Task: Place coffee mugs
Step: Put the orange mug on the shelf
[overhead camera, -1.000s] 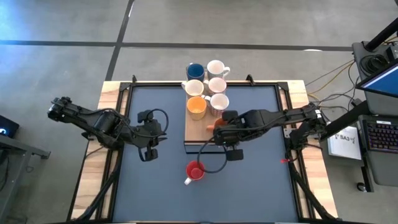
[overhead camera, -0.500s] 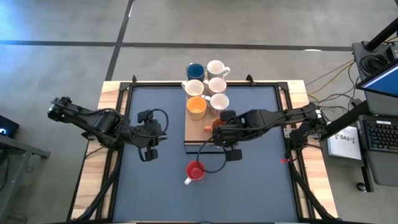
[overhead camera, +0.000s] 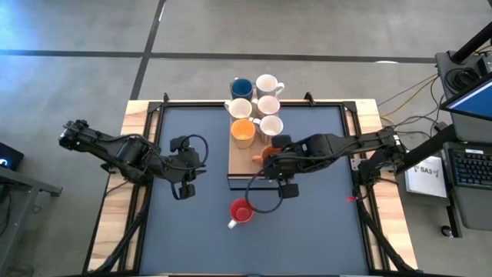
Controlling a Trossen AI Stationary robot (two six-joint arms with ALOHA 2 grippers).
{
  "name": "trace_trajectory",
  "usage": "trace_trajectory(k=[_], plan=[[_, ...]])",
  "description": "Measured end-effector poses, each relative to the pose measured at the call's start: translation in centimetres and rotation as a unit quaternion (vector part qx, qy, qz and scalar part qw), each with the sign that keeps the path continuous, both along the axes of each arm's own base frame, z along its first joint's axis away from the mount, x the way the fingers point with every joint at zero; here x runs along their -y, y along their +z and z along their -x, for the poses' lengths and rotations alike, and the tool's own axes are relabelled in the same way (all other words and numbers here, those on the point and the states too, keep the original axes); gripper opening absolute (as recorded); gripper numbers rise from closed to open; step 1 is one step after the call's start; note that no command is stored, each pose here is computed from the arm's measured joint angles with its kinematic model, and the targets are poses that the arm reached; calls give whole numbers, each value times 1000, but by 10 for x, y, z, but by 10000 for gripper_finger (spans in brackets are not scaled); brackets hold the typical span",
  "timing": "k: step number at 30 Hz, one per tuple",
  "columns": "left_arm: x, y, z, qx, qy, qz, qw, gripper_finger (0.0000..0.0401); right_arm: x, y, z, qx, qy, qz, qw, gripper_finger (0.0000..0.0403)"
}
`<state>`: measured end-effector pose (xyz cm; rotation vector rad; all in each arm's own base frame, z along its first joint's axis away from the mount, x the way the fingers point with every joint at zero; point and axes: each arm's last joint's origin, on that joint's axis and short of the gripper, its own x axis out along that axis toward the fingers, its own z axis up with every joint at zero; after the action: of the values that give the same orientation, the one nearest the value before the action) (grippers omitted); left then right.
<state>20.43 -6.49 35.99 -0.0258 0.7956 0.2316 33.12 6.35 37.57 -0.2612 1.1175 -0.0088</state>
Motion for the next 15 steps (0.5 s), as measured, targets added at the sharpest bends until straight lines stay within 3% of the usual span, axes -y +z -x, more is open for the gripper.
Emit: trace_trajectory(k=[15], plan=[[0, 0, 0, 0, 0, 0, 1000, 57, -1, 0, -3, 11, -6, -6, 1000, 61]])
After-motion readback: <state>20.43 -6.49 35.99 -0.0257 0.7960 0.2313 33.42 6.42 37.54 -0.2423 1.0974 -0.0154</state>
